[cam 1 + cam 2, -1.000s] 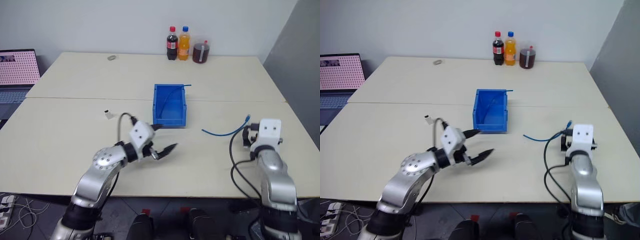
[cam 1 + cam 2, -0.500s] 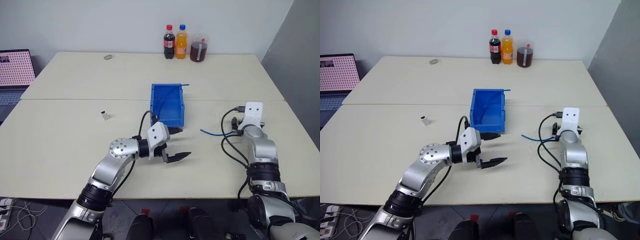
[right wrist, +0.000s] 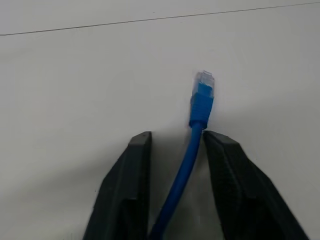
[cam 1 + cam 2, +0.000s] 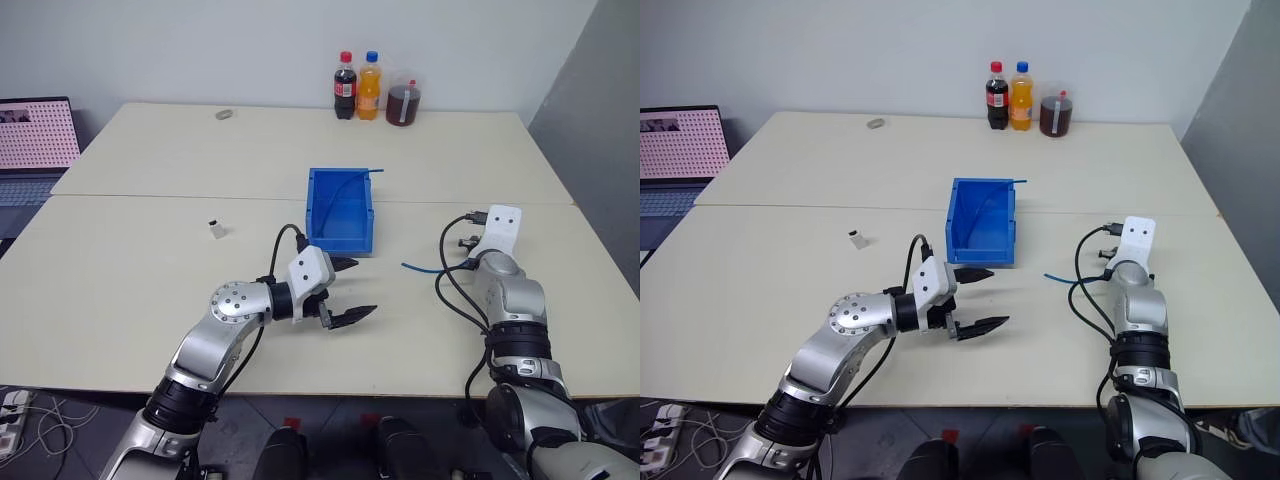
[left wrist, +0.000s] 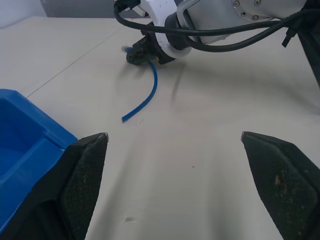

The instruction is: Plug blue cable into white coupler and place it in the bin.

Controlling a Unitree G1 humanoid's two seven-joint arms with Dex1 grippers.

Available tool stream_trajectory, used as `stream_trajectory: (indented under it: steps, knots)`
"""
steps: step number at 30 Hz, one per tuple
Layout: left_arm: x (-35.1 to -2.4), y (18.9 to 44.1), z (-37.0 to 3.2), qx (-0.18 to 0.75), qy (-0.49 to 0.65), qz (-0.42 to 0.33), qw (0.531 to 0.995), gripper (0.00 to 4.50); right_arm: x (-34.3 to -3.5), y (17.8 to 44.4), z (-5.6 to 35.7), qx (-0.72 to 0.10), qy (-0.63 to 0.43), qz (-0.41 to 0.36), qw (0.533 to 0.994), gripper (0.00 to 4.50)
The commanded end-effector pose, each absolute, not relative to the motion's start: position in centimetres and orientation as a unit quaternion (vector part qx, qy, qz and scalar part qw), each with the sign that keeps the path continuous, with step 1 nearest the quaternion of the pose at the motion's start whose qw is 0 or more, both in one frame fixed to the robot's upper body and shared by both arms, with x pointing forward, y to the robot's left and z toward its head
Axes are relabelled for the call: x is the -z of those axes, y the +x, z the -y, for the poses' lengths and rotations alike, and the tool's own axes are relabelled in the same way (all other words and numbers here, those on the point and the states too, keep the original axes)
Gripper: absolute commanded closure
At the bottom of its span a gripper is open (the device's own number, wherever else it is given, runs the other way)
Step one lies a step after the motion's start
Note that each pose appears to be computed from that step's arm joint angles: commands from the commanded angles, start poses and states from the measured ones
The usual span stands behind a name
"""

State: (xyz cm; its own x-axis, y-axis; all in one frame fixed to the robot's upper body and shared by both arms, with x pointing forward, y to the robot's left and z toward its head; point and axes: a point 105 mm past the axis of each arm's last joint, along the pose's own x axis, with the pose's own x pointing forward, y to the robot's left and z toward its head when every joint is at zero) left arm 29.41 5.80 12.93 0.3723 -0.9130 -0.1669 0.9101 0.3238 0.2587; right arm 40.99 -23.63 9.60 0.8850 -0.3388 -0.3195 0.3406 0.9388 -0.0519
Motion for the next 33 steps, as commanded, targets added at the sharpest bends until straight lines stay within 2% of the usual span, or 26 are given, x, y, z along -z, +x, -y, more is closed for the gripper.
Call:
stream_trajectory:
  steps: [1, 4, 9, 12, 14, 16, 20, 23, 26, 31, 33]
  knots:
    - [-14.3, 29.4, -5.9, 0.559, 0.161, 0.028, 0.813, 0.0, -8.9, 40.2, 26.0, 0.221, 0.004, -0.175, 0.96, 3.89]
    - [-14.4, 29.6, -6.2, 0.559, 0.164, 0.029, 0.812, 0.0, -9.0, 39.9, 26.9, 0.23, -0.003, -0.173, 0.958, 4.46]
    - [-15.0, 30.3, -7.1, 0.544, 0.173, 0.035, 0.82, 0.0, -10.5, 39.5, 27.9, 0.21, -0.043, -0.149, 0.965, 4.46]
    - [-17.1, 32.2, -9.3, 0.482, 0.157, 0.062, 0.86, 0.0, -12.7, 39.5, 26.7, 0.118, -0.098, -0.114, 0.982, 4.46]
    - [-18.2, 33.0, -11.7, 0.443, 0.148, 0.069, 0.882, 0.0, -14.4, 39.1, 25.0, 0.026, -0.121, -0.085, 0.989, 4.46]
    - [-18.5, 32.8, -13.6, 0.425, 0.136, 0.062, 0.893, 0.0, -15.5, 38.5, 22.8, -0.071, -0.144, -0.068, 0.985, 4.46]
    - [-15.9, 29.0, -15.8, 0.428, 0.129, 0.006, 0.894, 0.0, -16.5, 36.3, 15.8, -0.302, -0.195, -0.051, 0.932, 4.46]
    - [-13.8, 25.7, -16.3, 0.424, 0.114, -0.031, 0.898, 0.0, -16.3, 34.9, 12.0, -0.411, -0.208, -0.057, 0.886, 4.46]
    - [-11.1, 21.3, -17.2, 0.374, 0.087, -0.069, 0.921, 0.0, -14.7, 32.5, 6.4, -0.542, -0.211, -0.082, 0.809, 4.46]
    - [-8.5, 17.4, -18.8, 0.292, 0.069, -0.107, 0.948, 0.0, -12.5, 31.4, 0.4, -0.618, -0.245, -0.075, 0.743, 4.46]
    - [-8.0, 16.8, -19.0, 0.273, 0.07, -0.112, 0.953, 0.0, -12.0, 31.4, -1.2, -0.63, -0.256, -0.065, 0.73, 4.46]
